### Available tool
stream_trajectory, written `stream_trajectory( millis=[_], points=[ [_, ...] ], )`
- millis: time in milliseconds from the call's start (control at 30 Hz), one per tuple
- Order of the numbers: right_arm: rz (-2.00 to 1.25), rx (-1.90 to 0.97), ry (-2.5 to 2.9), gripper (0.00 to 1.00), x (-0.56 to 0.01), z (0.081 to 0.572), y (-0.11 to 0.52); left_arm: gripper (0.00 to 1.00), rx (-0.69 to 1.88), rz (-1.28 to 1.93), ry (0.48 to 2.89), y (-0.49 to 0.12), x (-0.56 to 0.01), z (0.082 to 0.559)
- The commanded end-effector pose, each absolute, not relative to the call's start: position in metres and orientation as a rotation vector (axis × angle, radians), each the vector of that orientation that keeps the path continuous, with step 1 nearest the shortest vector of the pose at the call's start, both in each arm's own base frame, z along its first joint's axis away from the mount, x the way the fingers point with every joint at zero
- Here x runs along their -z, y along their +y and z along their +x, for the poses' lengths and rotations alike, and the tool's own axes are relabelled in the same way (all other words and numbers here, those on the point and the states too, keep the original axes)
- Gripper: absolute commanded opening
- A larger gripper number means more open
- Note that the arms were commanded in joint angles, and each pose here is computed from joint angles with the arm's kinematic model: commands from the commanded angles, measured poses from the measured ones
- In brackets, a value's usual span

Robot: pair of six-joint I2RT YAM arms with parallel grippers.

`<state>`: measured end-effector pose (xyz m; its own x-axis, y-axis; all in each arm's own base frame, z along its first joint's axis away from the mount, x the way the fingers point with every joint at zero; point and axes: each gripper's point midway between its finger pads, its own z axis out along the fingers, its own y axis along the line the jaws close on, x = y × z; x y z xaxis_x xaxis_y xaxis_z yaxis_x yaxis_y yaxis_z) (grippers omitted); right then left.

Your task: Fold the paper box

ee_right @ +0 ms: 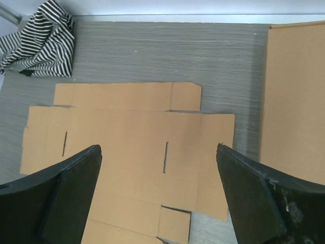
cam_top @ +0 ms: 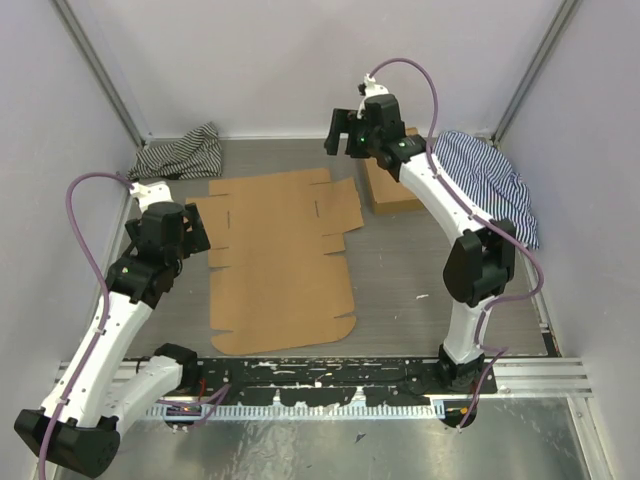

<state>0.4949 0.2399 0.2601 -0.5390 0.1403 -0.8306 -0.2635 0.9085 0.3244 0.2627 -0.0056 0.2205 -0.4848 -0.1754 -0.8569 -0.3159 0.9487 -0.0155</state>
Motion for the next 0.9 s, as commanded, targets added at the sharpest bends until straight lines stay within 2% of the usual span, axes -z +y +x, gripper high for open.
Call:
stream_trajectory(
  millis=[0,233,300,500,733,867],
  points=[
    [-0.081,-0.463,2.036,1.00,-0.280,0.506,0.234,0.98,-0.147,-0.360,2.056,-0.007,-0.229,0.265],
    [-0.106,-0.558,2.133,1.00,-0.249,0.500,0.240,0.98,-0.151,-0.366,2.058,-0.007,-0.229,0.265],
    [-0.091,-0.570,2.187,0.95,-0.231,0.495,0.235,0.98,-0.150,-0.368,2.057,-0.007,-0.229,0.265],
    [-0.049,-0.548,2.358,0.88,-0.163,0.454,0.221,0.98,-0.151,-0.372,2.062,-0.007,-0.227,0.265],
    [0.004,-0.503,2.481,0.92,-0.108,0.402,0.200,0.98,-0.154,-0.355,2.090,-0.009,-0.223,0.266],
    [-0.022,-0.541,2.513,0.92,-0.094,0.383,0.217,0.98,-0.148,-0.350,2.090,-0.011,-0.223,0.267]
  ],
)
